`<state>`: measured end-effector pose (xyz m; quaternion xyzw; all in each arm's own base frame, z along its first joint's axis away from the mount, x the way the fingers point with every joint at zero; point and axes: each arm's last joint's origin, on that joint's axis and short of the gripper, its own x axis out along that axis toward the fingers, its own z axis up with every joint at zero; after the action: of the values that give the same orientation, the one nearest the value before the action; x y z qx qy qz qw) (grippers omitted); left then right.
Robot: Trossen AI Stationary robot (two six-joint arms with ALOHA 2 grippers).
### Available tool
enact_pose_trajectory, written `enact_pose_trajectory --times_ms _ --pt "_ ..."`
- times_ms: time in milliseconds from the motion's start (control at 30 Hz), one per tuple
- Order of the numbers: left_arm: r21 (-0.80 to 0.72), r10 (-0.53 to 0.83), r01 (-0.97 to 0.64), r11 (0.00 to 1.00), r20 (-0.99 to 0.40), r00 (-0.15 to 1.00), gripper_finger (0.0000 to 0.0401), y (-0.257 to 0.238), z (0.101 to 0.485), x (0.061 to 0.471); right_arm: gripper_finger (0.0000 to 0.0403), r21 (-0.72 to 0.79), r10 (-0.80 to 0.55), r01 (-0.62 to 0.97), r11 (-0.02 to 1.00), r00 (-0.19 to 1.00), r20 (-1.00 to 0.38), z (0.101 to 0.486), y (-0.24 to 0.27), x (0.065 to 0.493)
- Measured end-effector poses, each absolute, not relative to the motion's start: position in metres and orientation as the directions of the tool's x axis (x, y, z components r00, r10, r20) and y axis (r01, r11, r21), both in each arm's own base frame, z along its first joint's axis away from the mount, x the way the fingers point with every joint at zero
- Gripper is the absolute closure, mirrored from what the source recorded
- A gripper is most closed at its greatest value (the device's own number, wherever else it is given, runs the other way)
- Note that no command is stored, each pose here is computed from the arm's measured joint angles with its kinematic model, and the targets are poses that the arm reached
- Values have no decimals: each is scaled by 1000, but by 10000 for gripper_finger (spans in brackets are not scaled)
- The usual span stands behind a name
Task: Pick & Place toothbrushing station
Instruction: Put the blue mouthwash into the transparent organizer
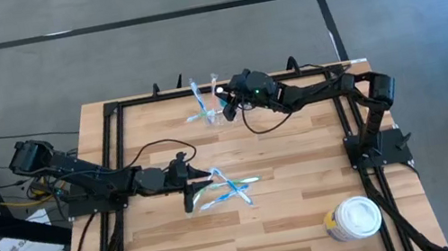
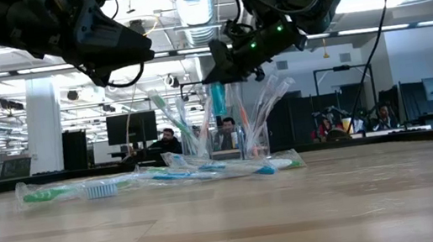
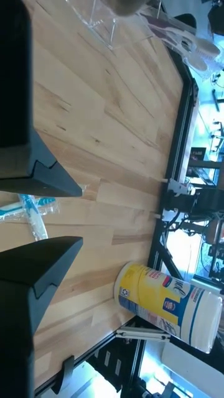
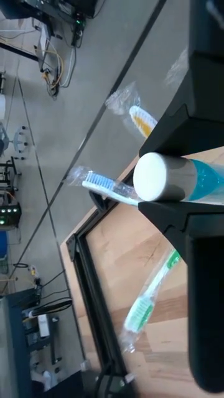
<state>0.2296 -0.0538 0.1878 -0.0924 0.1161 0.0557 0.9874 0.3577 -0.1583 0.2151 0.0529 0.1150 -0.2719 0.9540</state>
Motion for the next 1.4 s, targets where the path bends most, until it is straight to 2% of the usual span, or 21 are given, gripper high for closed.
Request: enact_pose_trajectory --times_ms 433,567,967,1400 --pt "-170 88 -131 977 -239 967 295 -54 188 230 316 32 -512 541 840 812 -282 190 -160 366" --pt "-169 90 -133 977 -239 967 295 -54 188 230 316 40 -517 540 841 823 -235 199 -160 366" --pt "-171 90 -132 976 -234 968 295 -54 188 230 316 33 -509 537 843 816 -274 193 -157 366" --pt "-172 89 -132 976 -233 968 295 -54 189 230 314 57 -507 546 836 808 -301 167 -160 373"
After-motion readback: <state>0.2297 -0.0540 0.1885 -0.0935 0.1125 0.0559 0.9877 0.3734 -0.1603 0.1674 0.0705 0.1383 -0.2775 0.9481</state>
